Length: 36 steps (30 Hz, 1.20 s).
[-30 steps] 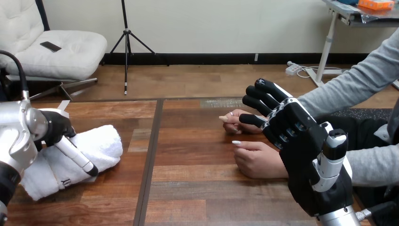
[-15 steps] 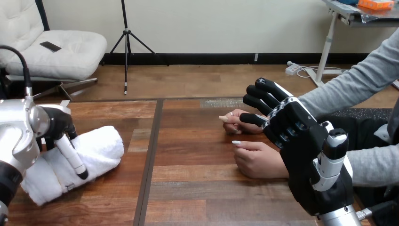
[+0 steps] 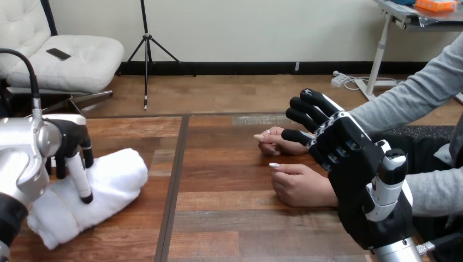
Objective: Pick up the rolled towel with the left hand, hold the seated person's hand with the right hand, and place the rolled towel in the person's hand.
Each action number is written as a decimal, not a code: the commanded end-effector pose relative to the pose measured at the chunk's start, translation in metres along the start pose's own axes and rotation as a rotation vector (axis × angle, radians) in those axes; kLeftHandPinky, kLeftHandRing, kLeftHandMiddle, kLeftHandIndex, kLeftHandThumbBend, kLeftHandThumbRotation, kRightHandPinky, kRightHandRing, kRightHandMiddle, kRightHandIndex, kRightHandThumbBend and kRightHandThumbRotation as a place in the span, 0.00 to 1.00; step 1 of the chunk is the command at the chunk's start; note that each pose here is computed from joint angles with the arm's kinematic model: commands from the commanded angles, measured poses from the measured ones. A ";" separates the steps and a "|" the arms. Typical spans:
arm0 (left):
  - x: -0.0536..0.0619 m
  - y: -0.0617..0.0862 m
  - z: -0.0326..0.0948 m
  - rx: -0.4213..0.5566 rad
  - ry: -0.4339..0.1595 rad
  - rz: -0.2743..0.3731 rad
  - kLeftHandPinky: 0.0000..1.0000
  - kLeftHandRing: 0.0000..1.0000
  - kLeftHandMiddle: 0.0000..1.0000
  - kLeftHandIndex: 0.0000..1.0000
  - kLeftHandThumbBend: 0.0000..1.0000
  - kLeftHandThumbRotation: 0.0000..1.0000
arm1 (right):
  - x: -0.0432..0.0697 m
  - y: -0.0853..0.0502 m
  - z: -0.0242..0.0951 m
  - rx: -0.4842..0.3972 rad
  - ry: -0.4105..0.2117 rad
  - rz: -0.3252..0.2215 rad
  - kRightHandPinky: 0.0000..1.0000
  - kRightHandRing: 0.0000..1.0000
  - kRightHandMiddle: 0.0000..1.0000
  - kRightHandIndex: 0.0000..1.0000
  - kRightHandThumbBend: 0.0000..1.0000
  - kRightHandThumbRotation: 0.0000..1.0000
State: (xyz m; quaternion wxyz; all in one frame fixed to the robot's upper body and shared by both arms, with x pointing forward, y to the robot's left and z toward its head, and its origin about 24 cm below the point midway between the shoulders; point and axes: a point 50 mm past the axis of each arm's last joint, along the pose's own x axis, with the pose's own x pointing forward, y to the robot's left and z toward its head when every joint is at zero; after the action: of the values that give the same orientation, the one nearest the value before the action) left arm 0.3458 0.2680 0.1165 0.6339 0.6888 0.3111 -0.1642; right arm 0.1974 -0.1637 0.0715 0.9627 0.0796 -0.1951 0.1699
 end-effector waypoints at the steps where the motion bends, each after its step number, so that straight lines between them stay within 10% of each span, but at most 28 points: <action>1: -0.005 0.006 -0.001 -0.015 -0.015 0.071 0.32 0.39 0.48 0.48 0.75 0.00 | 0.016 0.000 0.015 -0.026 -0.105 0.028 0.78 0.87 0.87 0.85 1.00 1.00; 36: -0.010 0.002 0.002 -0.012 -0.056 0.193 0.28 0.37 0.46 0.47 0.74 0.00 | 0.015 -0.001 0.016 -0.033 -0.099 0.020 0.77 0.86 0.86 0.85 0.99 1.00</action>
State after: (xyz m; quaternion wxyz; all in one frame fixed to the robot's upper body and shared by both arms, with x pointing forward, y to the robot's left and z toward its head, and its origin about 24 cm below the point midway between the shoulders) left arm 0.3372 0.2684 0.1078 0.6504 0.6976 0.2660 -0.1403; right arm 0.1974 -0.1647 0.0717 0.9632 0.0790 -0.1955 0.1670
